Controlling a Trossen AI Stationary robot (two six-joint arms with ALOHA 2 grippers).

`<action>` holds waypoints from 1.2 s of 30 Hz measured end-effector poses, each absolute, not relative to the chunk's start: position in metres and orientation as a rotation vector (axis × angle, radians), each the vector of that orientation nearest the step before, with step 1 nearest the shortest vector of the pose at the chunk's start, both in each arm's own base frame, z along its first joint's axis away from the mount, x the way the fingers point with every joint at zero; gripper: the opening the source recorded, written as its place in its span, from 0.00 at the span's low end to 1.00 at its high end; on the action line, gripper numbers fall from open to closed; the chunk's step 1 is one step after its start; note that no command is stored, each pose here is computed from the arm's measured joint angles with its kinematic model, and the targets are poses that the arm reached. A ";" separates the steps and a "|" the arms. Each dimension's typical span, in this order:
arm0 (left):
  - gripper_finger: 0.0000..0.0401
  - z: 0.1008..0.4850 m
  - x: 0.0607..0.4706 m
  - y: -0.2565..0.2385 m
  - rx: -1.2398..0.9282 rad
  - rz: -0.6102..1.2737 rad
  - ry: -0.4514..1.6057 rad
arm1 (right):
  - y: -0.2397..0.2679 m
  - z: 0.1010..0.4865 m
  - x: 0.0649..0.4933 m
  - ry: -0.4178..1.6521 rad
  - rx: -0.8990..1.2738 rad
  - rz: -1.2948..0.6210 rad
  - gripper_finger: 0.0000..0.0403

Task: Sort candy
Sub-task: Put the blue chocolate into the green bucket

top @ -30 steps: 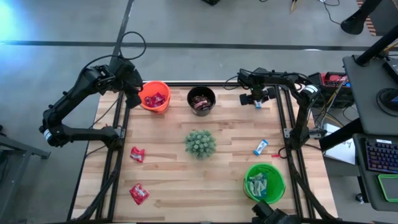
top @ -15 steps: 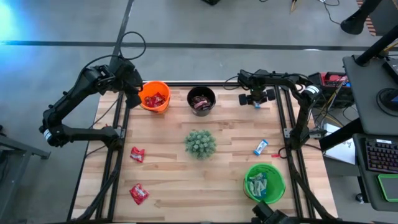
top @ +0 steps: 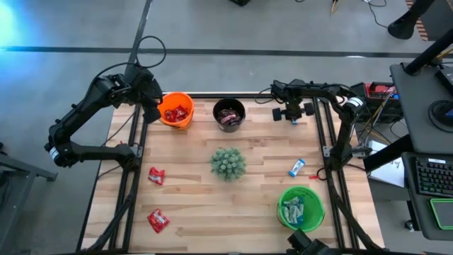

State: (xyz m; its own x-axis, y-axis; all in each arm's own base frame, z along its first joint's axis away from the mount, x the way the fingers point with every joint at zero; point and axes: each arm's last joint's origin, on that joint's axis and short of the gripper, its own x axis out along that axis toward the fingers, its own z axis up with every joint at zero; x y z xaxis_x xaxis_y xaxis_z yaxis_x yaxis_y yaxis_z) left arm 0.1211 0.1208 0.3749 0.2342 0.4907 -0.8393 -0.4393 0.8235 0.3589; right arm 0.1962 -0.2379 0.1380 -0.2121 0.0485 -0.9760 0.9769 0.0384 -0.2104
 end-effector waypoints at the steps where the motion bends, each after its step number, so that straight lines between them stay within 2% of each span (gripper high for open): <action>1: 0.34 0.375 0.121 0.121 0.051 0.638 1.172 | -0.237 0.138 0.195 1.433 1.117 -1.315 0.04; 9: 0.34 0.375 0.121 0.121 0.053 0.640 1.167 | -0.232 0.145 0.191 1.487 1.126 -1.298 0.02; 18: 0.34 0.375 0.122 0.121 0.056 0.640 1.166 | -0.215 0.195 0.183 1.357 1.132 -1.273 0.02; 28: 0.34 0.375 0.122 0.121 0.061 0.638 1.168 | -0.170 0.270 0.173 1.055 1.164 -1.078 0.02; 36: 0.34 0.375 0.121 0.121 0.062 0.638 1.169 | -0.132 0.300 0.170 0.959 1.209 -0.885 0.02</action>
